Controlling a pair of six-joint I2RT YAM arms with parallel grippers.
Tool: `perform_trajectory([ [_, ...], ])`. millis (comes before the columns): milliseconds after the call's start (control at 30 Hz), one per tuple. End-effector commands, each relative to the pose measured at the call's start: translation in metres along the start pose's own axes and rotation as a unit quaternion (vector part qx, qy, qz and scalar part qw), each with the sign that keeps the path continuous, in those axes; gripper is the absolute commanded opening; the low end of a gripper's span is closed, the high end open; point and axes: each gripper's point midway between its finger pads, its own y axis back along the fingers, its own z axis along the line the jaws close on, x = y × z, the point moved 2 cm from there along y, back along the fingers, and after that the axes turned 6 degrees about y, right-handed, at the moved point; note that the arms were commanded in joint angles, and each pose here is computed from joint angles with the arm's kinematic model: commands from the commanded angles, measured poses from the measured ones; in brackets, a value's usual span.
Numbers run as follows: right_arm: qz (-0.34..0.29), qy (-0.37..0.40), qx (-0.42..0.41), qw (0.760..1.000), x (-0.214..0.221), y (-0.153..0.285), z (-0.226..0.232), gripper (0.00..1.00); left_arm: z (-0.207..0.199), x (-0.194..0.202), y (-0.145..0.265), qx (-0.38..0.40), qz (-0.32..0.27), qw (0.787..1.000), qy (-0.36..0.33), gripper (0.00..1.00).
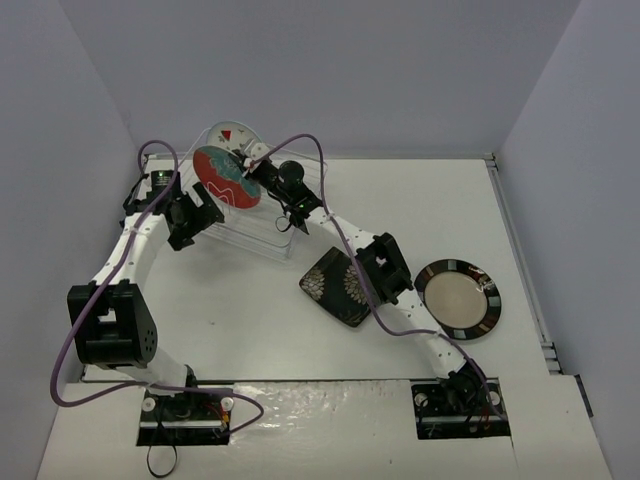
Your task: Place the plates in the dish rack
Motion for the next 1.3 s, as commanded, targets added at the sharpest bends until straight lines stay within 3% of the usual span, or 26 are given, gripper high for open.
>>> perform_trajectory([
  [0, -0.153, 0.048, 0.045, 0.986, -0.107, -0.010, -0.036, 0.00, -0.012, -0.012, 0.001, 0.030, -0.019, 0.999, 0.003, 0.97],
  [67, -0.148, 0.043, 0.046, 0.987, -0.102, -0.010, -0.034, 0.04, -0.013, -0.012, 0.002, 0.033, -0.020, 0.999, 0.002, 0.97],
  [233, -0.140, 0.032, 0.048, 0.988, -0.100, -0.010, -0.035, 0.88, -0.015, -0.013, 0.003, 0.039, -0.021, 0.999, -0.001, 0.97],
  [267, -0.141, 0.031, 0.051, 0.988, -0.103, -0.010, -0.038, 0.91, -0.016, -0.013, 0.002, 0.039, -0.021, 0.999, -0.001, 0.97],
  [433, -0.145, 0.032, 0.062, 0.987, -0.122, -0.009, -0.052, 0.99, -0.019, -0.014, 0.007, 0.050, -0.024, 0.998, -0.004, 0.97],
  [700, -0.144, 0.022, 0.105, 0.984, -0.145, -0.001, -0.078, 1.00, -0.021, -0.016, 0.016, 0.057, -0.035, 0.998, -0.009, 0.97],
  [833, -0.157, 0.005, 0.138, 0.978, -0.192, 0.021, -0.112, 1.00, -0.023, -0.018, 0.020, 0.059, -0.041, 0.997, -0.012, 0.97],
  [867, -0.144, 0.002, 0.138, 0.980, -0.181, 0.023, -0.113, 1.00, -0.023, -0.018, 0.021, 0.060, -0.042, 0.997, -0.013, 0.97],
  [1033, -0.120, -0.083, 0.160, 0.976, -0.231, 0.079, -0.168, 1.00, -0.026, -0.018, 0.031, 0.060, -0.055, 0.996, -0.026, 0.97],
  [1200, 0.008, -0.222, 0.229, 0.948, -0.200, 0.163, -0.202, 1.00, -0.041, -0.006, 0.037, 0.077, -0.055, 0.994, -0.061, 0.97],
  [1267, 0.079, -0.264, 0.299, 0.913, -0.169, 0.216, -0.200, 1.00, -0.051, 0.006, 0.040, 0.081, -0.044, 0.992, -0.089, 0.97],
])
